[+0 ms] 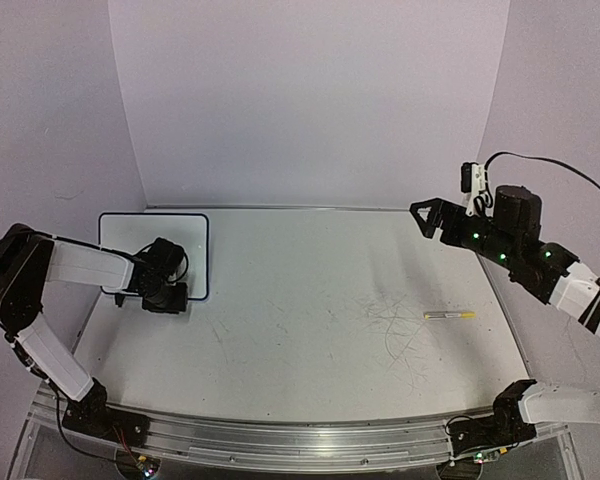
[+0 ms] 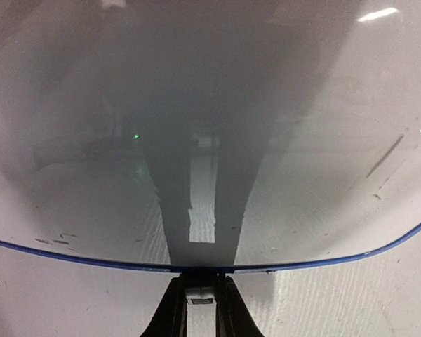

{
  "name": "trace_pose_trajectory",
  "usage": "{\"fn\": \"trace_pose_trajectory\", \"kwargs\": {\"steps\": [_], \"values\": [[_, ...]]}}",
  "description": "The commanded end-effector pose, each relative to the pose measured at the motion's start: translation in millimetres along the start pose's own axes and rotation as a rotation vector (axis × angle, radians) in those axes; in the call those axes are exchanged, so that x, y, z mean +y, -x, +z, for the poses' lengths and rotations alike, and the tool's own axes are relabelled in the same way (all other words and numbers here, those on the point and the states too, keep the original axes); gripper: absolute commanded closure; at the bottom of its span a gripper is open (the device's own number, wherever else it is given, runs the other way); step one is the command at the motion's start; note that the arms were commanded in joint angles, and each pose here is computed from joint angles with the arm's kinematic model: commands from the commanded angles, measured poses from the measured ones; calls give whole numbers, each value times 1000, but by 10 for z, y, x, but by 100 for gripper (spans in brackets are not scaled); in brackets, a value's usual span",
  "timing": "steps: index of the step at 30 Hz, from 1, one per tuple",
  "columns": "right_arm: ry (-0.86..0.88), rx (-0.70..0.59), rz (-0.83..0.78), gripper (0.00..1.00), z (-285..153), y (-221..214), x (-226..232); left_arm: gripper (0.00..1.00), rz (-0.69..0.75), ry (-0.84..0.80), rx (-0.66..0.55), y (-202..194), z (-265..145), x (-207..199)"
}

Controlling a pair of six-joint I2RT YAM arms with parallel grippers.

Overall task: Write a sentence on the whiteboard
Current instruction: Move the whiteboard stand to the corner of the board, then move the whiteboard stand to the center of the board.

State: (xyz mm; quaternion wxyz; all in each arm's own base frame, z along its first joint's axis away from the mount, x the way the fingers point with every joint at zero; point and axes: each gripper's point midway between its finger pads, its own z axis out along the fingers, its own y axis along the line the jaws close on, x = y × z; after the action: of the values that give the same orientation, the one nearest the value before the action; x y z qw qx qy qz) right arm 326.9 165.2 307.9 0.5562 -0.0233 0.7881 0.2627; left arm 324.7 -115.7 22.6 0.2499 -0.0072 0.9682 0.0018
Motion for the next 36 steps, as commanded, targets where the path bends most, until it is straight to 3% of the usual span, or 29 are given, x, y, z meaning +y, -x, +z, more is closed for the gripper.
{"fn": "trace_pose_trajectory", "kwargs": {"steps": [1, 4, 13, 20, 22, 27, 33, 36], "values": [[20, -11, 15, 2, 18, 8, 33, 96, 22, -91, -50, 113, -47, -569], [17, 15, 23, 2, 48, -81, 9, 100, -12, -114, -44, 56, -31, -875], [32, 105, 61, 2, 173, -366, -18, 100, -68, -191, -93, -242, -156, -2082], [37, 200, 107, 2, 274, -655, -48, 100, 36, -282, -81, -420, -178, -2796], [28, 232, 122, 2, 297, -760, -62, 95, 51, -301, -77, -431, -206, -2871], [1, 312, 143, 2, 403, -1073, -70, 67, 111, -353, -130, -378, -471, -2990], [25, 415, 140, 2, 626, -1446, 255, 50, 138, -457, -251, -141, -1062, -2875], [52, 454, 129, 2, 728, -1641, 561, 42, 147, -471, -360, 44, -1434, -2624]]}}
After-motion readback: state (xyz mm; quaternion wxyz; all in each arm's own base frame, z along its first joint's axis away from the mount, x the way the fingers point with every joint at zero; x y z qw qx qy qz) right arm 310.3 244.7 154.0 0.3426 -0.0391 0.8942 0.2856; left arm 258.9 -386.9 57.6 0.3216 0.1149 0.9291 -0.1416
